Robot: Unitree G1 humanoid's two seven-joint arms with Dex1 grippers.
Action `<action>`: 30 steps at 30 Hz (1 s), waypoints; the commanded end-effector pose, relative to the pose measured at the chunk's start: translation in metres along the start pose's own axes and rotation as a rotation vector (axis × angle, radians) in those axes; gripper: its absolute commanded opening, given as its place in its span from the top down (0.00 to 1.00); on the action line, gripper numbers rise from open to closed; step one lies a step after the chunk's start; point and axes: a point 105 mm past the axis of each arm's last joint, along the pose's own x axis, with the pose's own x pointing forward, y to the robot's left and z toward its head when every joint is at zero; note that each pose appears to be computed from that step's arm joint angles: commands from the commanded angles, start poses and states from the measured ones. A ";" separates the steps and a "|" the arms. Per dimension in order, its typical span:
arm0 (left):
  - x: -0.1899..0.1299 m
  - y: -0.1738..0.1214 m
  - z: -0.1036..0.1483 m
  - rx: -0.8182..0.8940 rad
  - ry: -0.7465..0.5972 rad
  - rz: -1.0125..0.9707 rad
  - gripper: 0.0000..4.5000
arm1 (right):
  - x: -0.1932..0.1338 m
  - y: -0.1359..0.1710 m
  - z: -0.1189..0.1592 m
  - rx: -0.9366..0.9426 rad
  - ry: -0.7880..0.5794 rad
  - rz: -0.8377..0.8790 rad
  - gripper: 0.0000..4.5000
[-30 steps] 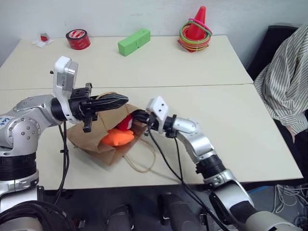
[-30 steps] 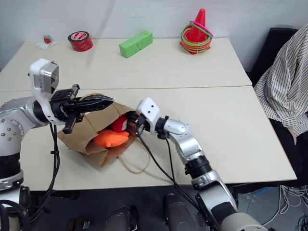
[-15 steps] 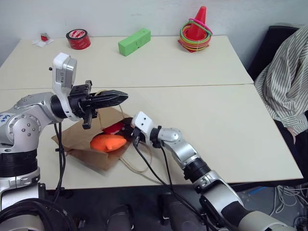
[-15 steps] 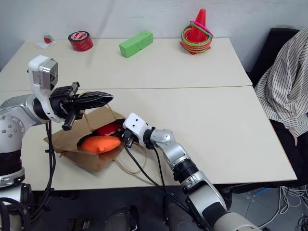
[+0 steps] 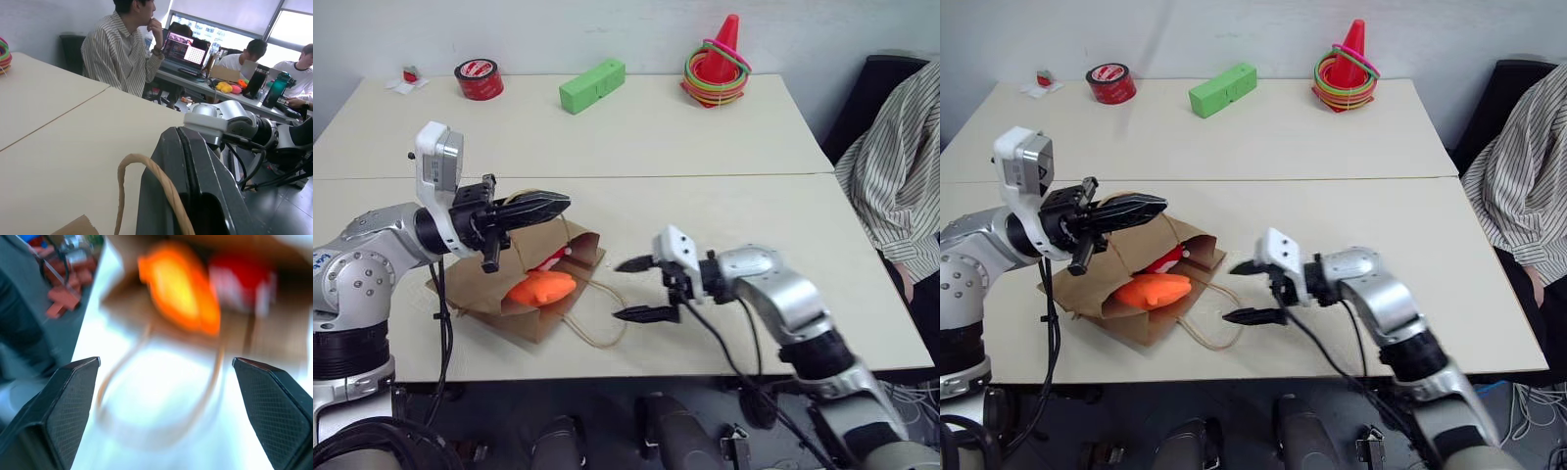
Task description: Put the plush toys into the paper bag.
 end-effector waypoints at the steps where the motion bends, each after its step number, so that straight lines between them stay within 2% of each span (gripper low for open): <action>1: 0.000 -0.007 0.006 0.036 -0.020 -0.016 1.00 | 0.009 -0.001 -0.011 0.092 0.019 -0.040 0.01; 6: 0.003 -0.007 0.003 0.030 -0.018 -0.027 1.00 | 0.046 -0.004 -0.016 0.183 0.008 -0.054 0.01; 8: 0.004 -0.006 0.003 0.030 -0.016 -0.029 1.00 | 0.061 -0.003 -0.009 0.211 -0.022 -0.044 0.01; 11: 0.005 -0.006 0.003 0.034 -0.018 -0.029 1.00 | 0.074 0.008 0.001 0.262 -0.043 0.028 0.12; 15: 0.004 -0.006 0.003 0.037 -0.021 -0.021 1.00 | 0.069 0.020 0.007 0.328 -0.067 0.104 0.42; 19: 0.003 -0.005 0.002 0.034 -0.030 -0.014 1.00 | 0.051 0.030 0.035 0.520 -0.216 0.227 0.73; 23: 0.003 -0.003 0.007 0.036 -0.067 -0.008 1.00 | 0.021 0.040 0.065 0.561 -0.351 0.332 0.99; 27: 0.001 -0.001 0.013 0.052 -0.095 0.004 1.00 | -0.025 0.047 0.089 0.519 -0.424 0.377 0.99; 30: -0.002 0.005 0.028 0.073 -0.177 0.012 1.00 | -0.066 0.034 0.105 0.427 -0.447 0.226 0.99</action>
